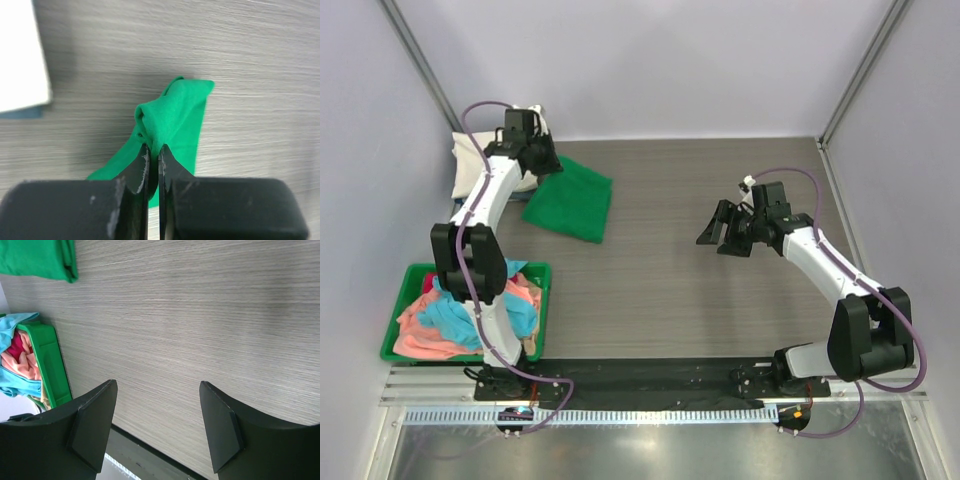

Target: Fold and stack the t-shirts

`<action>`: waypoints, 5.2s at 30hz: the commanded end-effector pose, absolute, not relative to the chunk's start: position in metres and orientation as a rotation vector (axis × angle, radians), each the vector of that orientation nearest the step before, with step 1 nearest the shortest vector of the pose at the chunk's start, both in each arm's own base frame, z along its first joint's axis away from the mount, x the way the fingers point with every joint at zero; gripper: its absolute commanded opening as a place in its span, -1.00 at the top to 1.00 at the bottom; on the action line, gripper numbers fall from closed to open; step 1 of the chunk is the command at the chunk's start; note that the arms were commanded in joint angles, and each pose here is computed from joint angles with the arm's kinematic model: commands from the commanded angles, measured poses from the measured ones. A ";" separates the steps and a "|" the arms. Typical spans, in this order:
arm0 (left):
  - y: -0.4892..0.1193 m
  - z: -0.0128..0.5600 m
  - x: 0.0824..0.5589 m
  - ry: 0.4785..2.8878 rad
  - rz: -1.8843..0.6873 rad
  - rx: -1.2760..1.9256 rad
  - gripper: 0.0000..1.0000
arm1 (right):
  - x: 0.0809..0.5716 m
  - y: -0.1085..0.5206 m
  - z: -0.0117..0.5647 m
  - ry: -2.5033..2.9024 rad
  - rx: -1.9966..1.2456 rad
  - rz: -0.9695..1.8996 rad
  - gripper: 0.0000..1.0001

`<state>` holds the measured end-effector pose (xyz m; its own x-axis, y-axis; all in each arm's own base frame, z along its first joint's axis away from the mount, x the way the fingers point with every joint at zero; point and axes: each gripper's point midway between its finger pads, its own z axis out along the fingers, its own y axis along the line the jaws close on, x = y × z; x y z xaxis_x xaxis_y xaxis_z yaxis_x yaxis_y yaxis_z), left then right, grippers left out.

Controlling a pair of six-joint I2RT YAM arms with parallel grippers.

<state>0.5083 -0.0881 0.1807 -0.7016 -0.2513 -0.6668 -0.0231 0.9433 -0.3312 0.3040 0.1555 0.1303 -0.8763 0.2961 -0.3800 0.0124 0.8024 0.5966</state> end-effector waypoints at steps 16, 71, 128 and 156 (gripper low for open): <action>-0.029 0.281 0.507 2.161 -0.200 -0.025 0.99 | 0.307 0.165 0.133 2.492 0.205 0.888 -0.44; 0.082 0.366 0.583 1.853 -0.161 -0.208 0.99 | 0.307 0.174 0.101 2.584 0.186 0.858 -0.43; 0.087 0.319 0.384 1.911 -0.079 -0.658 -0.99 | 0.270 0.217 0.097 2.616 -0.030 0.845 -0.43; -0.013 0.179 0.258 2.151 -0.453 -0.556 -1.00 | 0.242 0.282 0.069 2.598 -0.080 0.781 -0.45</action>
